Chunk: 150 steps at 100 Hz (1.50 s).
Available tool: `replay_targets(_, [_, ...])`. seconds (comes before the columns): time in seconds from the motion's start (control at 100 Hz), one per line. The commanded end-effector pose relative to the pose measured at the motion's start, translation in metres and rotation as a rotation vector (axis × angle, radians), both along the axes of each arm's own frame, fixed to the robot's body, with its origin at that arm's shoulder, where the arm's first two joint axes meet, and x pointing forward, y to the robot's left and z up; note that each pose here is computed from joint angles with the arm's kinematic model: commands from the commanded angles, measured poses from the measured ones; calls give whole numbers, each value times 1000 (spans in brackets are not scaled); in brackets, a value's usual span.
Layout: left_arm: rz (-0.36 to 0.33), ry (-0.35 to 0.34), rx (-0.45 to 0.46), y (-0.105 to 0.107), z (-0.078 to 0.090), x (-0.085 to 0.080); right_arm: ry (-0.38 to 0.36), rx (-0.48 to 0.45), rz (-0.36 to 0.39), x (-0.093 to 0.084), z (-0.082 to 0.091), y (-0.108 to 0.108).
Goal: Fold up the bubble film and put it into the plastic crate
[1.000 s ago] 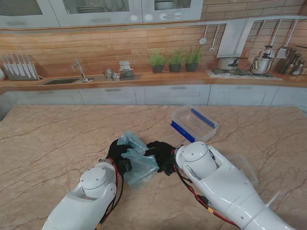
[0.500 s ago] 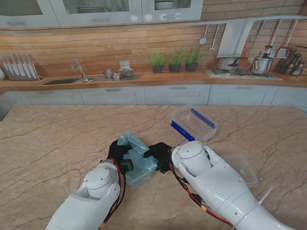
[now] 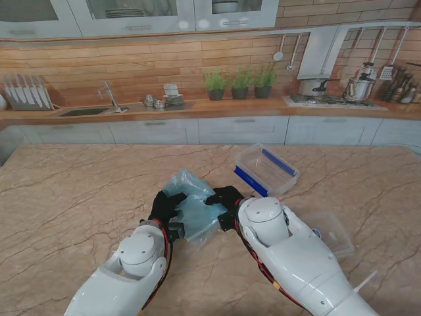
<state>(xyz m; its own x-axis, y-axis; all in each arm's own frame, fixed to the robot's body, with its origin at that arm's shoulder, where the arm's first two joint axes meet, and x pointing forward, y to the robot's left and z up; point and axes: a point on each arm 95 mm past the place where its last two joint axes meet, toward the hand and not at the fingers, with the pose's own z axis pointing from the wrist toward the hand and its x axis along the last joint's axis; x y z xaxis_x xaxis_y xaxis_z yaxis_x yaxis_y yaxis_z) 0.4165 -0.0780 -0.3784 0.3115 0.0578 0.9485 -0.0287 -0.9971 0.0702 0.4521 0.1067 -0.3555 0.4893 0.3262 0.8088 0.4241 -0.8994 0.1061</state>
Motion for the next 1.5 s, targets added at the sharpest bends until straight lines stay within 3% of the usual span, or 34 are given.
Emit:
replay_targets(0.0, [-23,-30,37,1,-2,-3,-35,6,15,-3,6,2])
replay_targets(0.21, [-21,-144,121,15,9,-5,-223,-67,8,-6,16,-12])
replay_targets(0.44, [-42,-342,306,35,32,-12,-483,-213,10,-14,29,-28])
replay_targets(0.63, [-88,-488,438,41,50,-19,-646,-341,83,-21,35,-34])
replay_targets(0.77, [-153,-551,509,40,60,-21,-762,-438,167,-23,34,-32])
replay_targets(1.07, [-348,-586,581,37,69,-8,-905,-533,341,-26,32,-25])
replay_targets(1.22, [-445,-550,580,38,65,3,-957,-548,399,-27,33,-25])
replay_targets(1.49, [-630,-443,662,42,53,8,-992,-538,417,-30,38,-27])
